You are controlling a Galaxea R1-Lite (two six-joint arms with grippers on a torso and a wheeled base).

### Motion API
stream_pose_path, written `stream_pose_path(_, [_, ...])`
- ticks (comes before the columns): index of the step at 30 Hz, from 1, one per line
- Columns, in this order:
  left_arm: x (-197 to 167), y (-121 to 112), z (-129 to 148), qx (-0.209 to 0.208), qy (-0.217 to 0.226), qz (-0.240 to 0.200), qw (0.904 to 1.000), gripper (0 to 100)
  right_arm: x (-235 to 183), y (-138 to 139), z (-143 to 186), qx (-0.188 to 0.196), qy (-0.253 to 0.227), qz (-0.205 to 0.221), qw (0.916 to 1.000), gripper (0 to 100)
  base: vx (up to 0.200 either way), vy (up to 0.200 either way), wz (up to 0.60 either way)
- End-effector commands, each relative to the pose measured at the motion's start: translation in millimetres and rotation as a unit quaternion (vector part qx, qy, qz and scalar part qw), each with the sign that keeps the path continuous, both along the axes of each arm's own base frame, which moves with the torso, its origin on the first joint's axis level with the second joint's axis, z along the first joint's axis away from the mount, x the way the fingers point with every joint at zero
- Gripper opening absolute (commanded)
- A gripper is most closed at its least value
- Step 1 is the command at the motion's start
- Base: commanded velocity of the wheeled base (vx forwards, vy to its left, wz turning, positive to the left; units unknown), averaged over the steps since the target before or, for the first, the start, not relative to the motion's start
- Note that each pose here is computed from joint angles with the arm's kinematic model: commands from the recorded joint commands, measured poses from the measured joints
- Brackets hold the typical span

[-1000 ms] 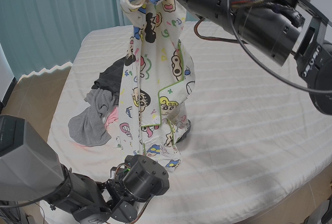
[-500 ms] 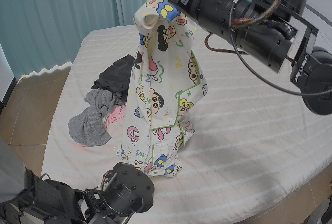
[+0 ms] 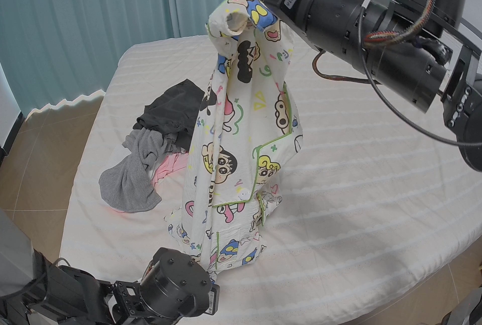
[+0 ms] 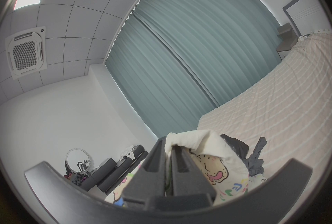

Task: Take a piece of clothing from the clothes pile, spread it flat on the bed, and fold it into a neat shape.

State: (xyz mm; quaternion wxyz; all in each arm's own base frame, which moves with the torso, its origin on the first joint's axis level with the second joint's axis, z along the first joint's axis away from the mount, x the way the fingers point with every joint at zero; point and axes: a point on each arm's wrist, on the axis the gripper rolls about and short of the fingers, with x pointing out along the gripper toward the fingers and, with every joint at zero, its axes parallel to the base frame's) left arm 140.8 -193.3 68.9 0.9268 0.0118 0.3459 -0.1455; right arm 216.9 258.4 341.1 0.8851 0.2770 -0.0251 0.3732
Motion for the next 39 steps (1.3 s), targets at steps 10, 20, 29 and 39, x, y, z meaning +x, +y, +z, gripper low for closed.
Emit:
stream_pose_path(10, [19, -7, -15, -0.029, 0.006, 0.044, 0.9986, 0, -16, -10, 0, -0.002, 0.003, 0.01, 0.9999, 0, 0.0, 0.0, 0.0])
stream_pose_path(20, [18, -6, -16, -0.037, 0.007, 0.036, 0.9986, 0, -15, -8, -2, -0.005, 0.005, 0.01, 0.9999, 0, 0.0, 0.0, 0.0])
stream_pose_path(29, [17, -3, -16, -0.038, 0.009, 0.036, 0.9986, 100, -15, -8, 0, -0.003, 0.003, 0.01, 0.9999, 0, 0.0, 0.0, 0.0])
stream_pose_path(39, [32, -6, -14, -0.061, -0.017, 0.055, 0.9965, 100, -18, -10, 1, -0.001, 0.001, 0.013, 0.9999, 0, 0.0, 0.0, 0.0])
